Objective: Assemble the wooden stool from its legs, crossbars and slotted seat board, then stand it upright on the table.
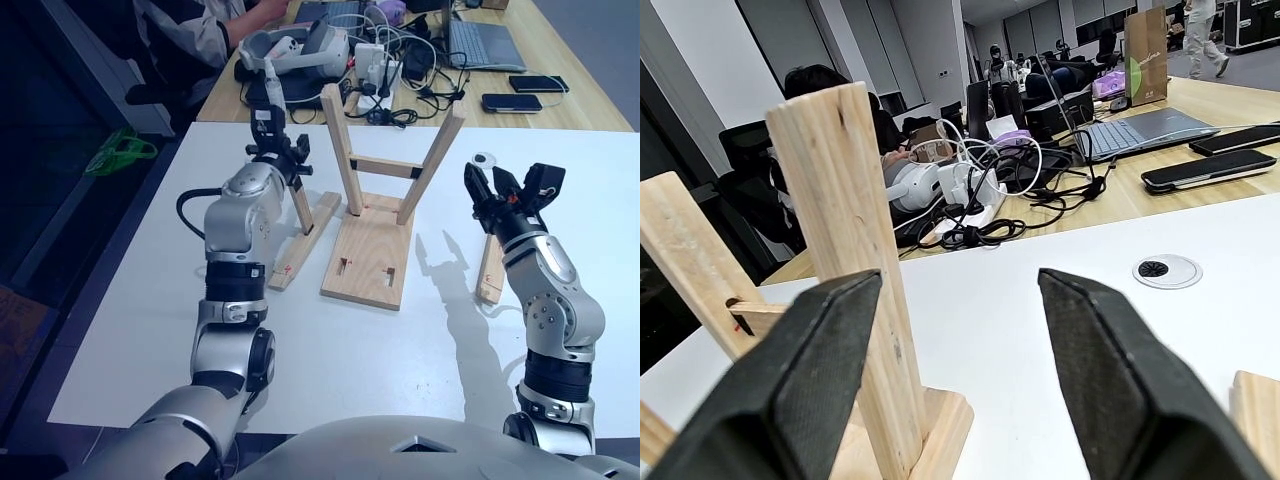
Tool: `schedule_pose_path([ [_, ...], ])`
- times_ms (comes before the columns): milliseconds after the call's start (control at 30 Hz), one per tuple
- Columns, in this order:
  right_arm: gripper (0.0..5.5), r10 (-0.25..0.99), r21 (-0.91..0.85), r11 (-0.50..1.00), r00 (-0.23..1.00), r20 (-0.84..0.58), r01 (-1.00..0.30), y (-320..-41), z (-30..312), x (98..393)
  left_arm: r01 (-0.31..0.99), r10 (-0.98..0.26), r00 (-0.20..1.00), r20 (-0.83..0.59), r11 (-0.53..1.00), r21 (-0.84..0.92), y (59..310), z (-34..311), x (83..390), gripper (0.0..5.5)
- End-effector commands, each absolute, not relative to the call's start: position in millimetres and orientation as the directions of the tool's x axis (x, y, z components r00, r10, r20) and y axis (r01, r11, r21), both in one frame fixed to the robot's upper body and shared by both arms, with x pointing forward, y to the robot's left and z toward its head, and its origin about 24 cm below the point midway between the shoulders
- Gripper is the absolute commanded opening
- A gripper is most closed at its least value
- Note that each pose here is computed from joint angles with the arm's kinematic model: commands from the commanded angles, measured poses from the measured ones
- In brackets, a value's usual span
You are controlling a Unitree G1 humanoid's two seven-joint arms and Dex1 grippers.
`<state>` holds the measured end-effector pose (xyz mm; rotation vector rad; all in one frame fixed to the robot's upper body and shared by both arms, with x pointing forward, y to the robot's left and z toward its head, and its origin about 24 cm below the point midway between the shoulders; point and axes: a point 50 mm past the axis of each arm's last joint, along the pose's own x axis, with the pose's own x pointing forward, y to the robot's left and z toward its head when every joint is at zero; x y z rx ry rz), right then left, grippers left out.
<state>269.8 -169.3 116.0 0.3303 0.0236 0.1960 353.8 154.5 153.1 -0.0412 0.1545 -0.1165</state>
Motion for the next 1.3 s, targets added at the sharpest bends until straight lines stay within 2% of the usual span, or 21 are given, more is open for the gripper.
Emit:
schedule_pose_path([
  [33, 2.89, 0.180, 0.318, 0.932, 0.984, 0.017, -0.176, -171.6, 118.4, 270.3, 0.125, -0.122, 0.991, 0.054, 0.990, -0.058, 157.6, 206.9, 348.4, 2.09],
  [200, 2.89, 0.185, 0.318, 0.931, 0.983, 0.017, -0.181, -171.1, 118.2, 271.5, 0.120, -0.120, 0.993, 0.011, 0.992, -0.034, 161.3, 188.9, 340.9, 2.09],
  [300, 2.89, 0.184, 0.317, 0.931, 0.983, 0.018, -0.181, -171.7, 118.2, 272.5, 0.095, -0.096, 0.987, -0.125, 0.995, -0.016, 165.0, 142.1, 338.5, 2.09],
  [367, 2.89, 0.184, 0.319, 0.931, 0.983, 0.020, -0.181, -171.3, 118.6, 272.3, 0.098, -0.077, 0.934, -0.348, 0.994, 0.043, 168.4, 87.6, 327.1, 2.09],
  [433, 2.89, 0.185, 0.319, 0.930, 0.983, 0.021, -0.182, -170.9, 118.7, 271.9, 0.119, -0.082, 0.906, -0.416, 0.991, 0.065, 167.9, 69.7, 320.3, 2.09],
  [567, 2.89, 0.190, 0.318, 0.930, 0.982, 0.019, -0.186, -170.4, 118.5, 272.9, 0.076, -0.052, 0.934, -0.353, 0.996, 0.053, 172.9, 84.3, 328.5, 2.09],
  [767, 2.89, 0.188, 0.316, 0.931, 0.982, 0.020, -0.184, -171.0, 118.9, 272.8, 0.035, -0.021, 0.975, -0.221, 0.998, 0.061, 185.5, 125.6, 340.9, 2.09],
  [833, 2.89, 0.186, 0.317, 0.931, 0.982, 0.020, -0.182, -171.1, 119.0, 272.9, 0.011, 0.014, 0.977, -0.210, 0.993, 0.119, 199.8, 127.8, 343.6, 2.09],
  [900, 2.89, 0.185, 0.317, 0.931, 0.983, 0.021, -0.182, -170.9, 119.4, 273.3, -0.025, 0.084, 0.968, -0.235, 0.969, 0.247, 224.9, 118.8, 342.6, 2.09],
  [1000, 2.89, 0.182, 0.316, 0.932, 0.983, 0.024, -0.180, -172.4, 120.3, 273.5, -0.078, 0.164, 0.952, -0.257, 0.946, 0.314, 257.3, 115.0, 338.1, 2.09],
  [1067, 2.89, 0.178, 0.313, 0.933, 0.984, 0.022, -0.176, -173.6, 120.3, 273.1, -0.128, 0.207, 0.952, -0.223, 0.937, 0.325, 276.8, 126.3, 335.6, 2.09],
  [1167, 2.89, 0.176, 0.311, 0.935, 0.984, 0.020, -0.173, -174.9, 120.3, 272.0, -0.063, 0.106, 0.981, -0.164, 0.966, 0.250, 275.0, 152.9, 331.0, 2.09],
  [1300, 2.89, 0.170, 0.310, 0.936, 0.985, 0.018, -0.168, -176.1, 119.8, 272.4, 0.159, -0.125, 0.984, -0.125, 0.936, 0.313, 244.0, 179.2, 321.6, 2.09],
])
